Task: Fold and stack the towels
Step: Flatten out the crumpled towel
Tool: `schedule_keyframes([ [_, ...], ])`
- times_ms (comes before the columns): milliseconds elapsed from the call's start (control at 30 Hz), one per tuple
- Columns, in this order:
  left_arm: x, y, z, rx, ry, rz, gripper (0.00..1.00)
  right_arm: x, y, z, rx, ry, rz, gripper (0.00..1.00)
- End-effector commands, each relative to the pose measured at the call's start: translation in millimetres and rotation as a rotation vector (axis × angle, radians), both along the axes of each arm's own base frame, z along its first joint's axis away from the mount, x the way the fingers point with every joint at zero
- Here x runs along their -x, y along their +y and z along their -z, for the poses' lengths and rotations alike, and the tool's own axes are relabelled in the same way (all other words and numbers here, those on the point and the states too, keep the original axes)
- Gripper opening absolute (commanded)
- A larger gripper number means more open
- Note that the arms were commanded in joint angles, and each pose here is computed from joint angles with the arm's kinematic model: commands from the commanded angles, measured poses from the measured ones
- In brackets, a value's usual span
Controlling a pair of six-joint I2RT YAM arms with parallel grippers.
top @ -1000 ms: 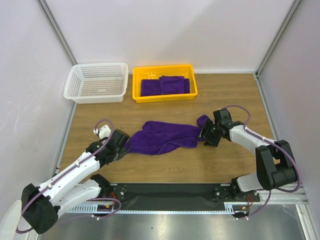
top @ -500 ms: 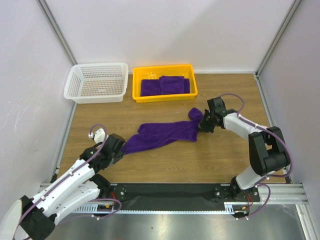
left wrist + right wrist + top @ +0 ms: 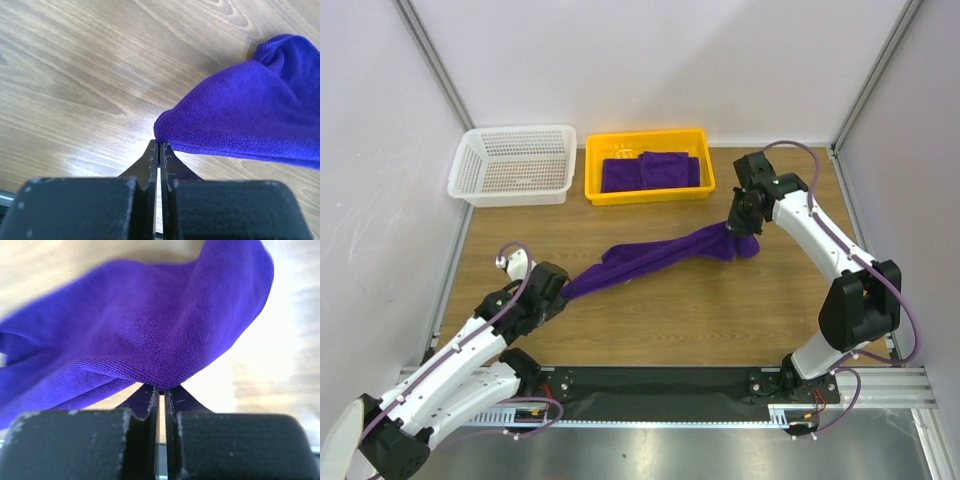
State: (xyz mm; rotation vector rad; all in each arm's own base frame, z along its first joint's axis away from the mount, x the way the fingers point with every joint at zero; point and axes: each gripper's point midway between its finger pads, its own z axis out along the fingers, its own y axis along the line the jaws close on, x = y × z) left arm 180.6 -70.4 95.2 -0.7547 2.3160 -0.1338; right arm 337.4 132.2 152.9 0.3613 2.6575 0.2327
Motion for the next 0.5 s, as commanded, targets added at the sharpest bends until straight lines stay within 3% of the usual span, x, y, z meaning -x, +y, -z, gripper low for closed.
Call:
schedule_keyframes([
  [0, 0.0, 15.3, -10.2, -0.085, -0.018, 0.003, 0.00, 34.7, -30.3, 13.2, 0.181, 0.146, -0.029, 0.00],
  [67, -0.8, 13.6, -11.0, -0.084, -0.016, 0.012, 0.00, 41.1, -23.7, 29.8, 0.180, 0.183, -0.042, 0.10],
  [133, -2.0, 11.9, -11.6, -0.084, -0.012, 0.018, 0.01, 41.7, -14.9, 40.2, 0.156, 0.194, -0.043, 0.31],
  [233, -4.2, 9.3, -13.5, -0.082, -0.015, 0.029, 0.00, 36.8, -2.8, 44.3, 0.106, 0.179, -0.045, 0.50],
  [333, -5.9, 8.6, -15.9, -0.083, -0.023, 0.033, 0.00, 33.3, 5.2, 38.7, 0.060, 0.148, -0.045, 0.57],
  [467, -7.3, 8.3, -18.3, -0.088, -0.026, 0.037, 0.00, 45.3, 12.5, 41.6, 0.011, 0.155, -0.034, 0.58],
])
